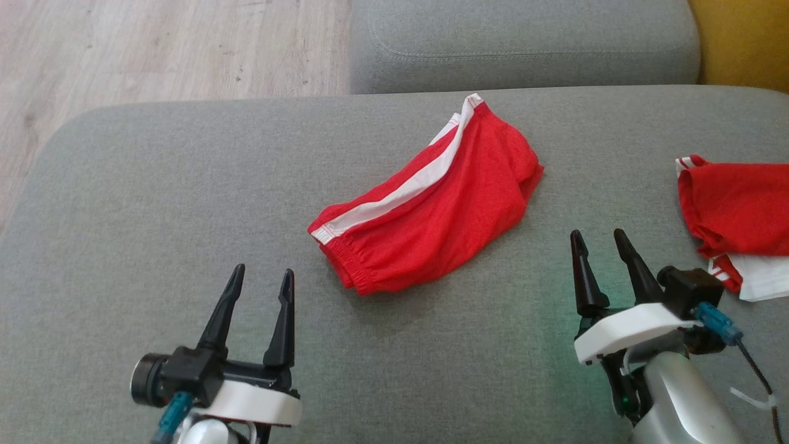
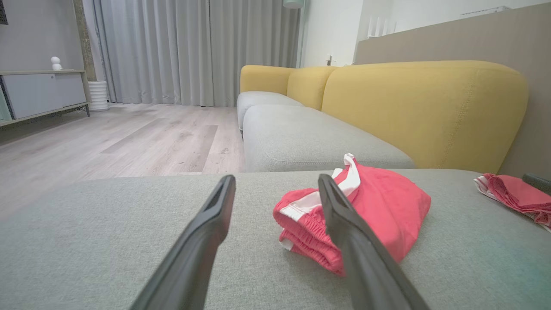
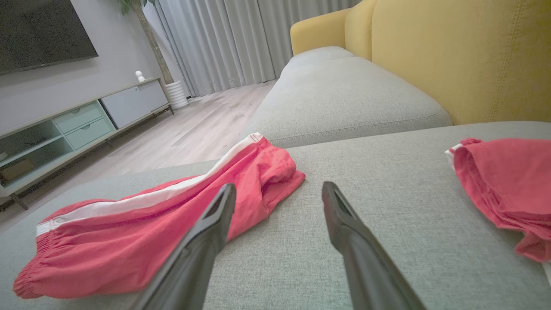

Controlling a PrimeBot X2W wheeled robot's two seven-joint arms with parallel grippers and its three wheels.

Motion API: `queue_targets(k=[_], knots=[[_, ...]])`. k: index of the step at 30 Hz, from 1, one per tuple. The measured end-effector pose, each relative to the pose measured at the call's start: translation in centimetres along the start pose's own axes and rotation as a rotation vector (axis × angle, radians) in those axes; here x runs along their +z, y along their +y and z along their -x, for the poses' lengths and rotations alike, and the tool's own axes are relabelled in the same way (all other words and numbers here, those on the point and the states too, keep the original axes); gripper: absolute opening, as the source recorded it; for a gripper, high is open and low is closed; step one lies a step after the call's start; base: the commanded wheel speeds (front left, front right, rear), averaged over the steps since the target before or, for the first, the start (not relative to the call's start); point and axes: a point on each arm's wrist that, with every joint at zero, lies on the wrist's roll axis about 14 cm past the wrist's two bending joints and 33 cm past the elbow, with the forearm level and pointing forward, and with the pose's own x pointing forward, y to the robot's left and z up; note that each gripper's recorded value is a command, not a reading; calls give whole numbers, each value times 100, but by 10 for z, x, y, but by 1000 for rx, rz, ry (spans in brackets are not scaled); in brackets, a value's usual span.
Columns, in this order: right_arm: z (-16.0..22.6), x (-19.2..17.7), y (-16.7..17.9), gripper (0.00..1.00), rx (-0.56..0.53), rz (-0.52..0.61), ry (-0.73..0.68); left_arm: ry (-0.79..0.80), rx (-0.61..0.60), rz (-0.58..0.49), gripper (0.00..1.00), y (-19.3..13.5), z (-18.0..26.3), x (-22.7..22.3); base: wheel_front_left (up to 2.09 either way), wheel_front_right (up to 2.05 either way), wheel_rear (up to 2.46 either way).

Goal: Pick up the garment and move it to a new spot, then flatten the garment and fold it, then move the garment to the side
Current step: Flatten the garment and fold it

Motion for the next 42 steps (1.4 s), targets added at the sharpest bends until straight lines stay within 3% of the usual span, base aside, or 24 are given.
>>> queue_targets(k=[14,22,31,42], knots=[[-8,-12,0,100,-3,-1,40,73,18,58,100,8,6,-25,0,0,0],[-43,-25,4,100,-13,-185,155,89,34,64,100,15,-1,-30,0,0,0],[-89,-56,8,100,-50,-511,326,133,83,116,100,29,-5,-45,0,0,0],[-128,-70,13,100,-35,-633,447,190,138,117,100,45,3,-61,0,0,0]])
